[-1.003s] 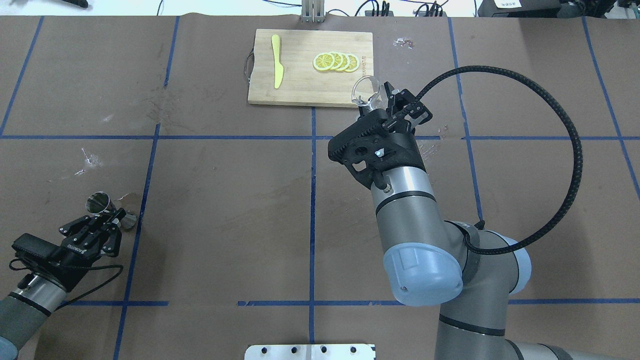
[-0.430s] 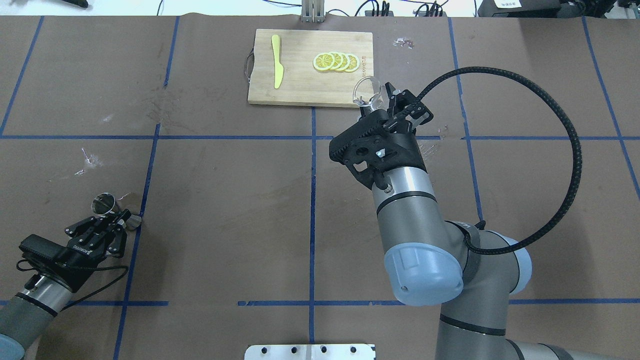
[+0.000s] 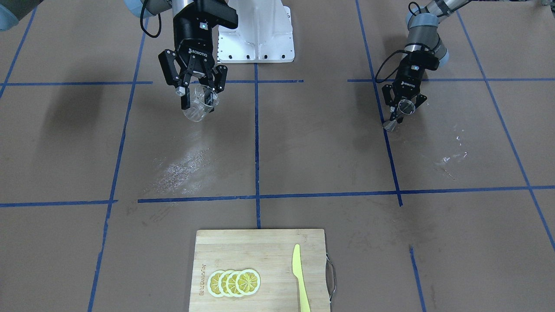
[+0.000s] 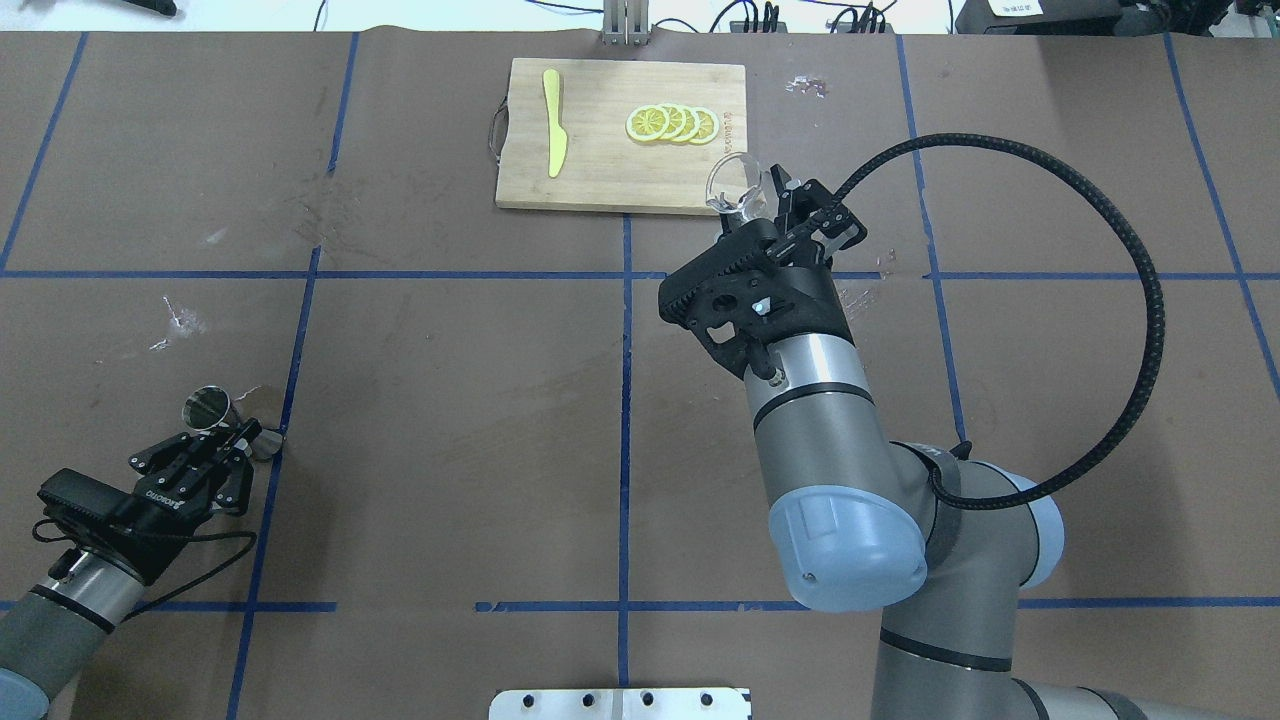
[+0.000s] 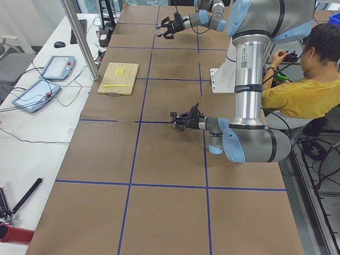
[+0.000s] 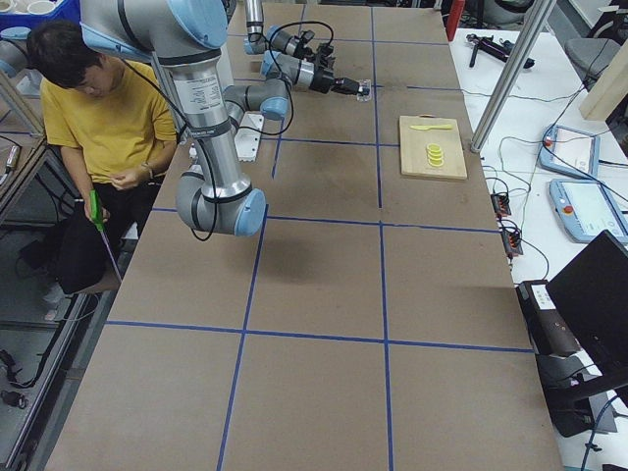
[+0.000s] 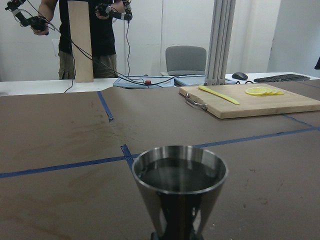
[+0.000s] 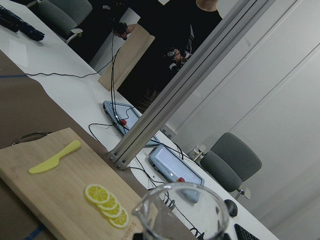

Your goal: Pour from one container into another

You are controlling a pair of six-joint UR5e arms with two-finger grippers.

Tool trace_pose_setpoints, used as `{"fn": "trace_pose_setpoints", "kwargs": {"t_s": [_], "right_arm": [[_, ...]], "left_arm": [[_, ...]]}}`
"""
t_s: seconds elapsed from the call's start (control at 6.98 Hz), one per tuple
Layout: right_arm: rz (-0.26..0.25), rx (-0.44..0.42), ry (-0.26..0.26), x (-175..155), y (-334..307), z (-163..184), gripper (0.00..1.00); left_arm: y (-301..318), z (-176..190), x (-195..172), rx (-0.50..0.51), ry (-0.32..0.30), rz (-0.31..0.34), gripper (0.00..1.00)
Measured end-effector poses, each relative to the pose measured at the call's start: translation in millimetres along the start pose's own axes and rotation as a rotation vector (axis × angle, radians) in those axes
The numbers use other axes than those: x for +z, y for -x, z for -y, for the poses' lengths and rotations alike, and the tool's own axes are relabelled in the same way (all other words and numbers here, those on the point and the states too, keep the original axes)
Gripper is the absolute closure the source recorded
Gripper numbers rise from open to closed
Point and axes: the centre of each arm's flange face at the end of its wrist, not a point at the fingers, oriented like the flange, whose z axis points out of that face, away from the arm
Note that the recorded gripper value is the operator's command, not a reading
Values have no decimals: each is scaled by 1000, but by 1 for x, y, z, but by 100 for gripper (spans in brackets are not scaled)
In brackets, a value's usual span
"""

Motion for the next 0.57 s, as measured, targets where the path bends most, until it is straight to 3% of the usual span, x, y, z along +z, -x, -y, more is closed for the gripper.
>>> {"fn": "trace_pose_setpoints", "kwargs": {"t_s": [0.57], "right_arm": [[0, -1, 0, 0, 0, 0, 100]], "left_arm": [[1, 0, 0, 2, 0, 1, 79]]}}
